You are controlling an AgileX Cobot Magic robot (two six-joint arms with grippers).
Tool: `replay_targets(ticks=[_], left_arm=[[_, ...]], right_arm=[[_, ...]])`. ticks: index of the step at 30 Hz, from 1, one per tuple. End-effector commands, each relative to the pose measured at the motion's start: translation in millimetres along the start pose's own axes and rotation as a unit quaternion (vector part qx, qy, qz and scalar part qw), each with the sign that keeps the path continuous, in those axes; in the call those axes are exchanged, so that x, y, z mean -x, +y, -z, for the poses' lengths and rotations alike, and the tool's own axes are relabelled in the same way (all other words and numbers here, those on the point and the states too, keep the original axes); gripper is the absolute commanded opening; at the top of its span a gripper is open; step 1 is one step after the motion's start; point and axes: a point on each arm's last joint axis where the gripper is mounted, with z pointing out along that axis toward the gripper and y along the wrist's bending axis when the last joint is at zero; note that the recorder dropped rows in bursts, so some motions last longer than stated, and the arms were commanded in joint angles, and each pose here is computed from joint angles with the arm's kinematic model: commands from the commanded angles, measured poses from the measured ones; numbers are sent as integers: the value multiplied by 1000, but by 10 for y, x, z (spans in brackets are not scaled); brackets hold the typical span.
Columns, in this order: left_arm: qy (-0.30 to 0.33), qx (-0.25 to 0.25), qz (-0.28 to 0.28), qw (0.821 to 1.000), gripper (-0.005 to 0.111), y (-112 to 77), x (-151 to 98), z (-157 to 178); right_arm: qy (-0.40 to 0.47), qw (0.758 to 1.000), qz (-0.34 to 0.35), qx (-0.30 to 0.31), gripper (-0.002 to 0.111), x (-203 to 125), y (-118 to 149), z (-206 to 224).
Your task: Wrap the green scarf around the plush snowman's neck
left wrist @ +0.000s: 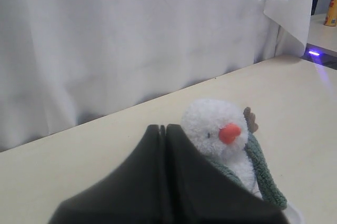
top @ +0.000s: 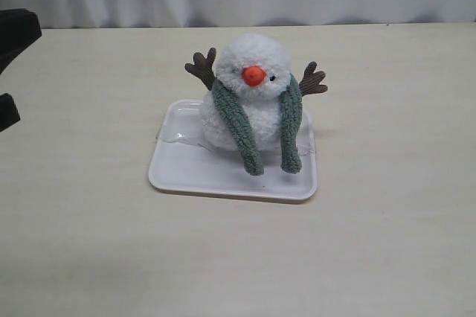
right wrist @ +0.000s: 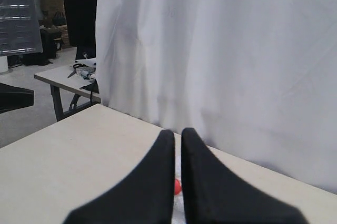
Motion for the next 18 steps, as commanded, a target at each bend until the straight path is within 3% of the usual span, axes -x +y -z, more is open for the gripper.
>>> replay_targets(ticks=[1,18], left_arm=[[-2,0,7,1000,0,-2,-2,7],[-6,-8,9,1000,0,-16,5,7]], right_arm=[[-4,1000,-1,-1,4,-1,1,11],[-4,1000,-1,-1,4,-1,1,11]])
